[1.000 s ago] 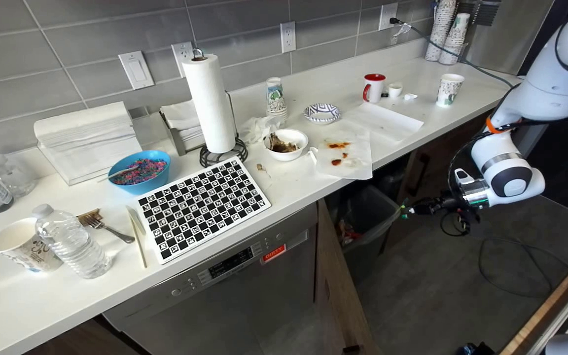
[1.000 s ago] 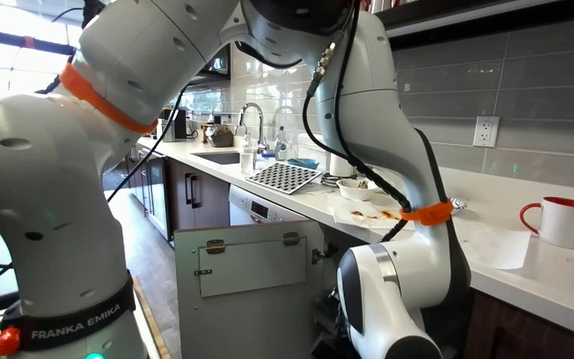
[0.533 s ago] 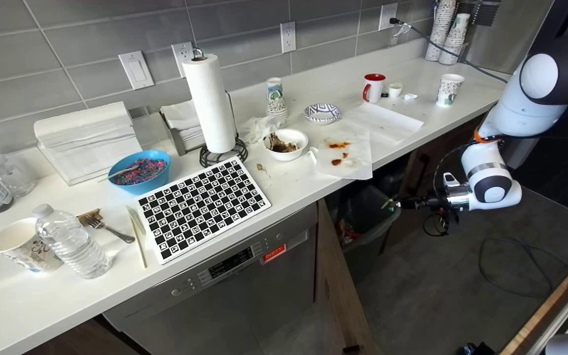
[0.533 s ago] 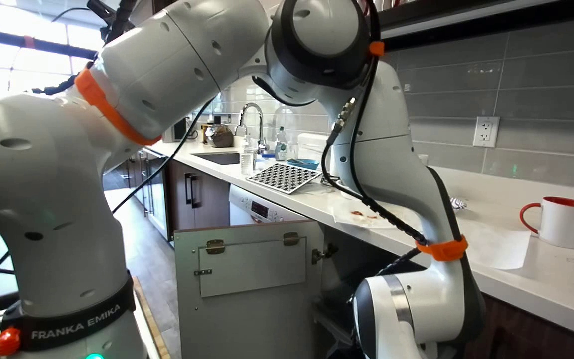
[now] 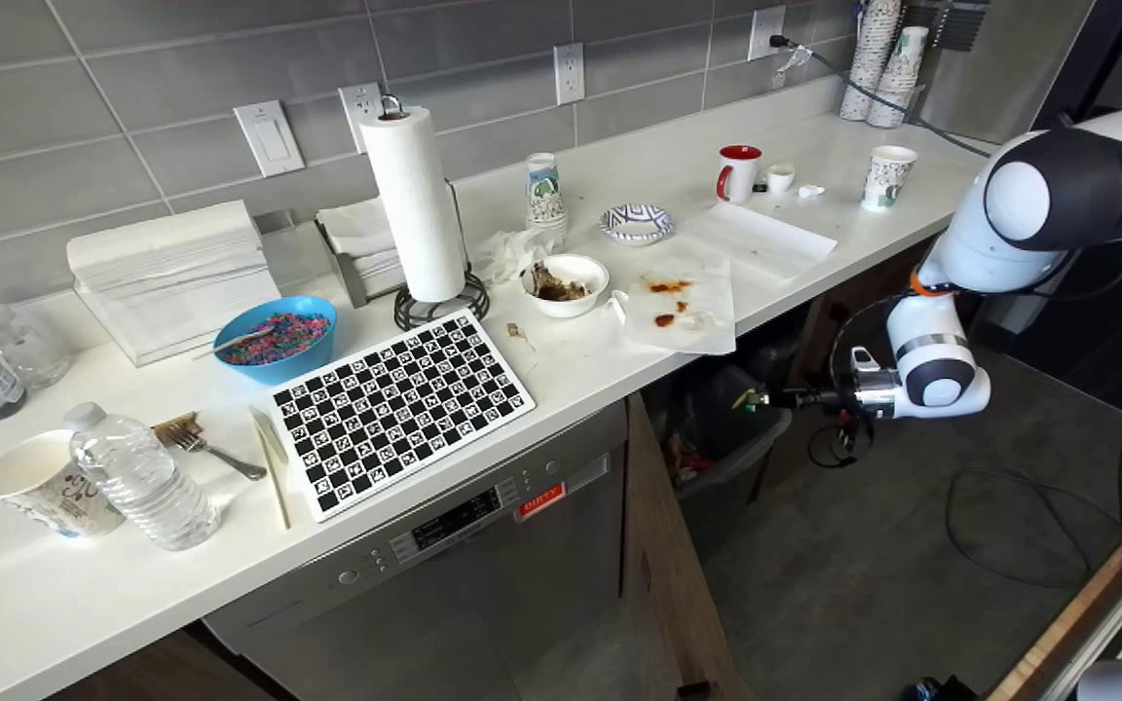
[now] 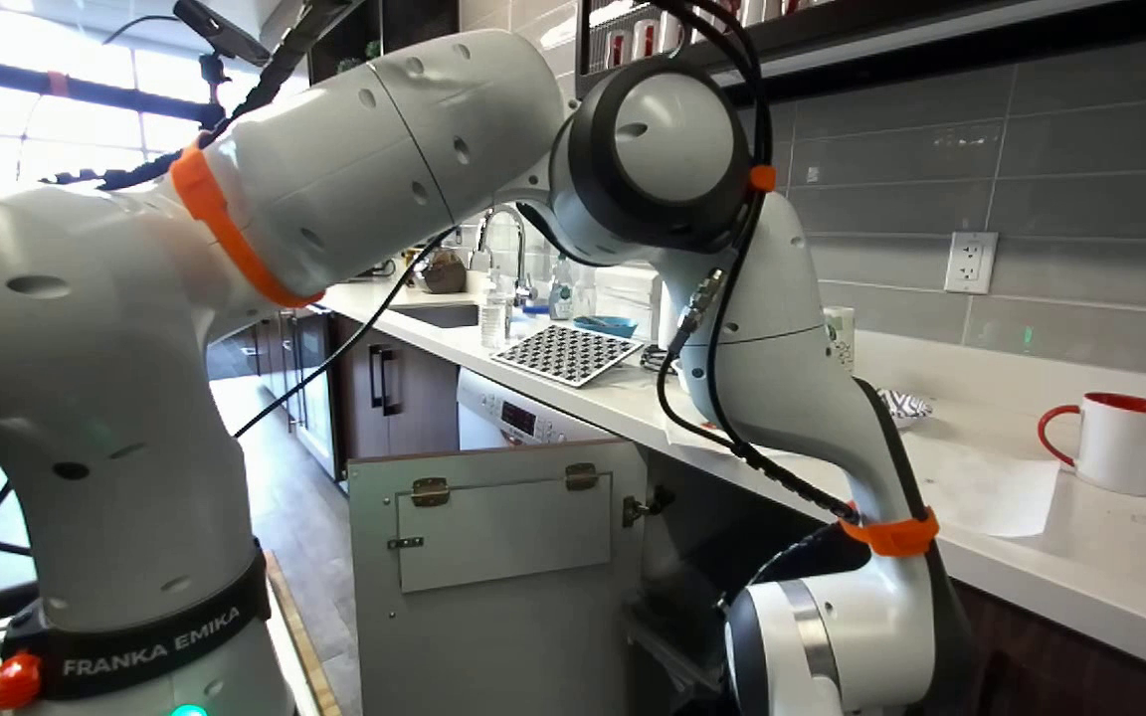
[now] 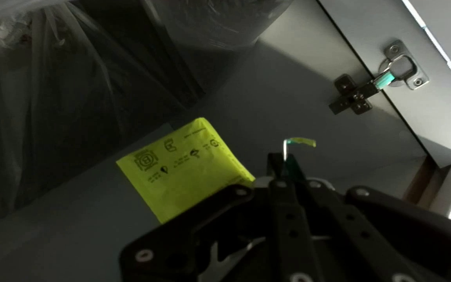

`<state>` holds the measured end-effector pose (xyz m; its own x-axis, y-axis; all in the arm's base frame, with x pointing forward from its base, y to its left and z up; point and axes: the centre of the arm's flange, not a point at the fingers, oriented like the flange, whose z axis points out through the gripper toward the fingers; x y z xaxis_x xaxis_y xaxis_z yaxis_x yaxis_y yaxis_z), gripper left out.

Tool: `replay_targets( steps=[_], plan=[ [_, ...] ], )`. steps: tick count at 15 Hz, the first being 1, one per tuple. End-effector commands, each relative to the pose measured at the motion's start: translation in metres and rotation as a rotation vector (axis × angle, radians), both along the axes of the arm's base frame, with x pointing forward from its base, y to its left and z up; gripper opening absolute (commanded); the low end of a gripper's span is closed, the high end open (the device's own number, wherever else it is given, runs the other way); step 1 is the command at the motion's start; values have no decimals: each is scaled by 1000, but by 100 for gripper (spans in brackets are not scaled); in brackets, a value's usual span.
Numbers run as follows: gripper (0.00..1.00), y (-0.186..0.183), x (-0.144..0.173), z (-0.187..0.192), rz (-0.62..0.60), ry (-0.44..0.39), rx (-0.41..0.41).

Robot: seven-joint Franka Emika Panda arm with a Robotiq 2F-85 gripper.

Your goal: Put the green item in the bin

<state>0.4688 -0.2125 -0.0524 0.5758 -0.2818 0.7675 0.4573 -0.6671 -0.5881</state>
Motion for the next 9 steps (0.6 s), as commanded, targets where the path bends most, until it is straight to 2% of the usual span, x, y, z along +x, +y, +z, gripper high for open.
replay_targets(
  steps=[1, 2, 3, 4, 5, 9],
  plan=[
    [0, 5, 27, -16, -11, -12, 67],
    [0, 8, 31, -17, -6, -10, 86],
    [26, 12, 35, -17, 2, -11, 100],
    [27, 15, 38, -18, 8, -8, 113],
    [32, 16, 41, -18, 11, -7, 125],
    [63, 20, 48, -19, 11, 0, 151]
  ],
)
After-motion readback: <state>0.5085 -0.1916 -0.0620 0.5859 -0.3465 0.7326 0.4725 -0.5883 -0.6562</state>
